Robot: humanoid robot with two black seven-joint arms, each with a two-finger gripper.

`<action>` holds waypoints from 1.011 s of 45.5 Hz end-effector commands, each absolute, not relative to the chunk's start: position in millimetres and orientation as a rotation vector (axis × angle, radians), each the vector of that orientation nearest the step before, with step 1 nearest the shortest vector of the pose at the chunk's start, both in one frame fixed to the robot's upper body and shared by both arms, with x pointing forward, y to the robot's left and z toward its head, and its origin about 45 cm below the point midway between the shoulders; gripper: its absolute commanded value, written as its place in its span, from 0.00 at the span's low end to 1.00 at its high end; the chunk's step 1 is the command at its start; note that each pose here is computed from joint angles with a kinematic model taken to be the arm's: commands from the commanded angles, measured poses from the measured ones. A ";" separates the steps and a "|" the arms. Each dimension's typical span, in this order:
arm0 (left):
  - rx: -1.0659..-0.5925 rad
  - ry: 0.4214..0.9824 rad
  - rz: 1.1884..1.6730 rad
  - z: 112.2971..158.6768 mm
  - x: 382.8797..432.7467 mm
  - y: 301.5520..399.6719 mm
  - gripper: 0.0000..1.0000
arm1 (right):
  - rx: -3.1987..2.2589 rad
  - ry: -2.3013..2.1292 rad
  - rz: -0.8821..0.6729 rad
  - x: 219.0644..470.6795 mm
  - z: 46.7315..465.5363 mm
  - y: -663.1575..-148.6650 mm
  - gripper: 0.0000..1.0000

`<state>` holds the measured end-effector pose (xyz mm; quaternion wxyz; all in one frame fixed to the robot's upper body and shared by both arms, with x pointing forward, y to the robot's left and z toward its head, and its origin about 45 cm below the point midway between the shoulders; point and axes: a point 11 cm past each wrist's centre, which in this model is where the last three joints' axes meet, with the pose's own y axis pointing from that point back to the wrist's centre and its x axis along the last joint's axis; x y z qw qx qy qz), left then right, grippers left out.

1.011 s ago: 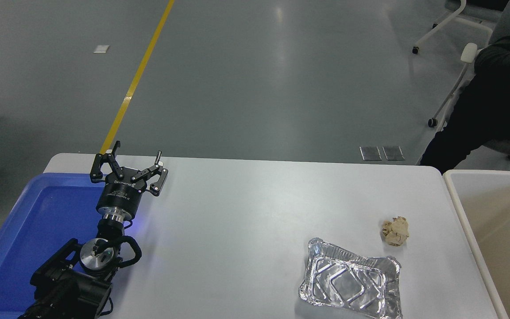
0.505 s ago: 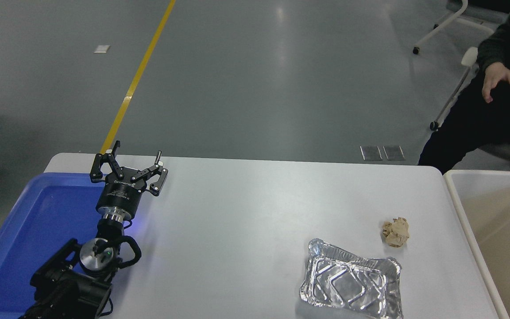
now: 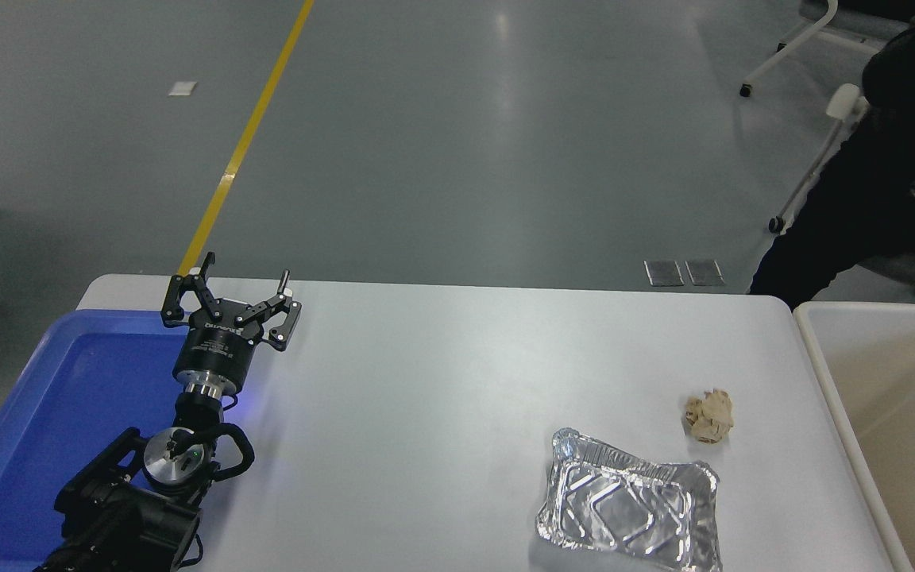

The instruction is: Pick up paper cup place in dustbin

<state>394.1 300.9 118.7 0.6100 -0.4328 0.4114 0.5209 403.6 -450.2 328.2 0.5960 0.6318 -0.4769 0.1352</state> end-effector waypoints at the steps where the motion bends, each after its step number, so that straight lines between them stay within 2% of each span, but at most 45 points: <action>1: -1.001 0.949 1.203 119.1 394.4 301.2 0.99 | 1.439 -0.765 0.477 390.6 390.7 -381.8 1.00; 10: -1.000 0.950 1.204 118.5 393.9 301.4 0.99 | 1.531 -0.499 0.524 376.9 411.4 -295.5 1.00; 25: -1.002 0.951 1.204 118.5 393.9 301.5 0.99 | 1.691 -0.251 0.382 350.9 410.7 -205.2 1.00; 32: -1.002 0.951 1.204 118.5 393.9 301.5 0.99 | 1.733 -0.169 0.291 335.5 396.9 -182.9 1.00; 41: -1.002 0.950 1.203 119.1 394.4 301.3 0.99 | 1.732 -0.137 0.249 327.0 392.4 -182.2 1.00; 43: -1.001 0.951 1.206 118.1 393.8 301.7 0.99 | 1.725 -0.115 0.228 324.0 389.9 -180.5 1.00; 46: -1.004 0.949 1.204 119.3 394.5 301.6 0.99 | 1.703 -0.077 0.193 318.6 386.9 -181.3 1.00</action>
